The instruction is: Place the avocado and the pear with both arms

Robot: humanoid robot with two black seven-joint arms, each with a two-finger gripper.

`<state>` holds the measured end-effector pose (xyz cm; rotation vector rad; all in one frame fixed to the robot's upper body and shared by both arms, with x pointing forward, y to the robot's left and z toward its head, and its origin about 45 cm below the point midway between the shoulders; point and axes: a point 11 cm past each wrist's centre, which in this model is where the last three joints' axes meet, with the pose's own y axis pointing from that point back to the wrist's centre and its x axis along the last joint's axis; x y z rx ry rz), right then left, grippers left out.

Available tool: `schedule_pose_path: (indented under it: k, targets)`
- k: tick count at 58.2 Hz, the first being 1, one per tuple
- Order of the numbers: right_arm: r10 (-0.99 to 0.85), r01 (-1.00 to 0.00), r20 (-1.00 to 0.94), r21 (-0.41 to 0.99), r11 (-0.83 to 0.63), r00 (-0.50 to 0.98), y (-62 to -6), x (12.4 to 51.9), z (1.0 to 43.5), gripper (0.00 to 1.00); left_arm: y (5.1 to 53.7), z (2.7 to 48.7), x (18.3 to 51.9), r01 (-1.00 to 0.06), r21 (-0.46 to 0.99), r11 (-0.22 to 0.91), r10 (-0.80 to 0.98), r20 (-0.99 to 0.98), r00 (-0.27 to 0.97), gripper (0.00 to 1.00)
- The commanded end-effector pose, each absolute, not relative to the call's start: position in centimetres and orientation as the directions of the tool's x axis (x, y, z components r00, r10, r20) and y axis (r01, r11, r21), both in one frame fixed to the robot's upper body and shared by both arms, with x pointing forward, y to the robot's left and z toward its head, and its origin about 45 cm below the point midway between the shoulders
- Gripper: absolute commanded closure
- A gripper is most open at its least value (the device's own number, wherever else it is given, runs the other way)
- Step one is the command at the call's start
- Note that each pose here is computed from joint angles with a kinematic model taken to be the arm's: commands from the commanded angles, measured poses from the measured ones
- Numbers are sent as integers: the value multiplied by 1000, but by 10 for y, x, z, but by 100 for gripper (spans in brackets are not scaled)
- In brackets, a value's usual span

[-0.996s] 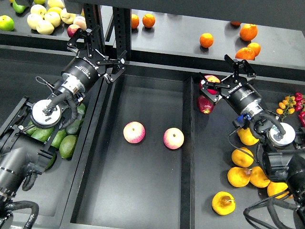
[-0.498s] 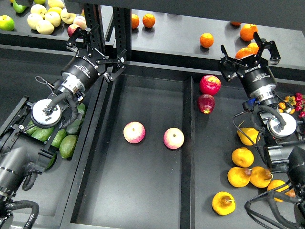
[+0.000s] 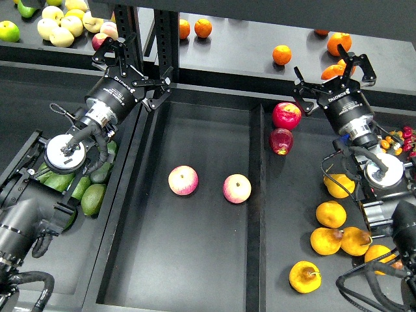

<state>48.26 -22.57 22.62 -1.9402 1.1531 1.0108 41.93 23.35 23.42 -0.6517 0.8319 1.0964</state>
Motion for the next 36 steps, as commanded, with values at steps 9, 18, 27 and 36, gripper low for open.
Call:
schedule_pose_path:
  k: [9, 18, 27, 36]
  targets:
    - [-415, -903, -853, -137, -408, 317, -224, 482, 225, 1, 232, 233, 421, -941, -47, 336, 499, -838, 220, 1]
    - [-420, -902, -850, -134, -411, 318, -224, 482, 225, 1, 232, 233, 421, -941, -47, 336, 499, -838, 220, 0]
    - [-425, -899, -848, -128, -419, 318, -222, 481, 223, 1, 231, 235, 422, -940, -51, 337, 499, -837, 224, 1]
    - [-425, -895, -846, -125, -428, 321, -221, 481, 224, 1, 231, 236, 422, -939, -54, 340, 498, -837, 228, 1]
